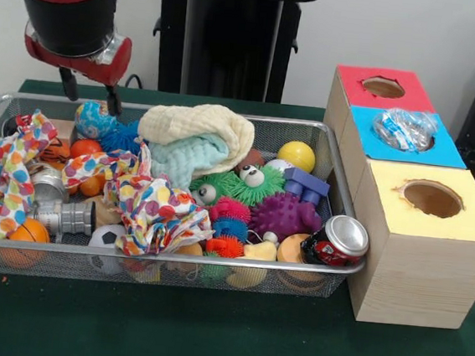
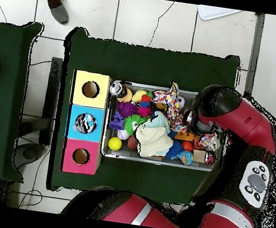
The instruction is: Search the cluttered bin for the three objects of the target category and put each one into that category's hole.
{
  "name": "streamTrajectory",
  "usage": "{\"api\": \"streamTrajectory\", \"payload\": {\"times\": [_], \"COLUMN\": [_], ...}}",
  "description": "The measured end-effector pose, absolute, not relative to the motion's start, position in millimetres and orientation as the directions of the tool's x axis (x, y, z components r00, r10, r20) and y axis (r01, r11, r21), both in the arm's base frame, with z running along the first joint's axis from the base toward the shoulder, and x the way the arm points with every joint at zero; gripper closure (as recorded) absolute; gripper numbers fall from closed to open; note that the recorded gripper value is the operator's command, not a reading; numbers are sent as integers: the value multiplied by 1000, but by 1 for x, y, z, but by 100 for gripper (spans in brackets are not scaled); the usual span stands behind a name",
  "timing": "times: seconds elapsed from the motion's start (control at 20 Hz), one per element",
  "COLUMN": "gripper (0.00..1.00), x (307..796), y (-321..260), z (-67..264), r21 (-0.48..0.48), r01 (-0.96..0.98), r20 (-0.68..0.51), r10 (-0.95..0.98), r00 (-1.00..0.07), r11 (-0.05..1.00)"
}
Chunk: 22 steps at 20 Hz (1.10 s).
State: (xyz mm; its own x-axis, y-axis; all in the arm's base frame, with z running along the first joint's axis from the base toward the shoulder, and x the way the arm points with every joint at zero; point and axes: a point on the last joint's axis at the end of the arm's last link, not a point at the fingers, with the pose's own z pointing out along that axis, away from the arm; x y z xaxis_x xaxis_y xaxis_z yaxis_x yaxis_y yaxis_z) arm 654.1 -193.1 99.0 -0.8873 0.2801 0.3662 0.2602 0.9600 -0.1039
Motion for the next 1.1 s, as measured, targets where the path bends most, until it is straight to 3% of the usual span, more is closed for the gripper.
{"api": "streamTrajectory", "payload": {"times": [0.8, 1.1], "gripper": [0, 0], "x": [636, 622], "y": [-168, -155], "z": [111, 96], "r21": [0, 59], "r01": [404, 459], "r20": [437, 464], "r10": [364, 383], "r00": [-823, -799], "r11": [915, 886]}}
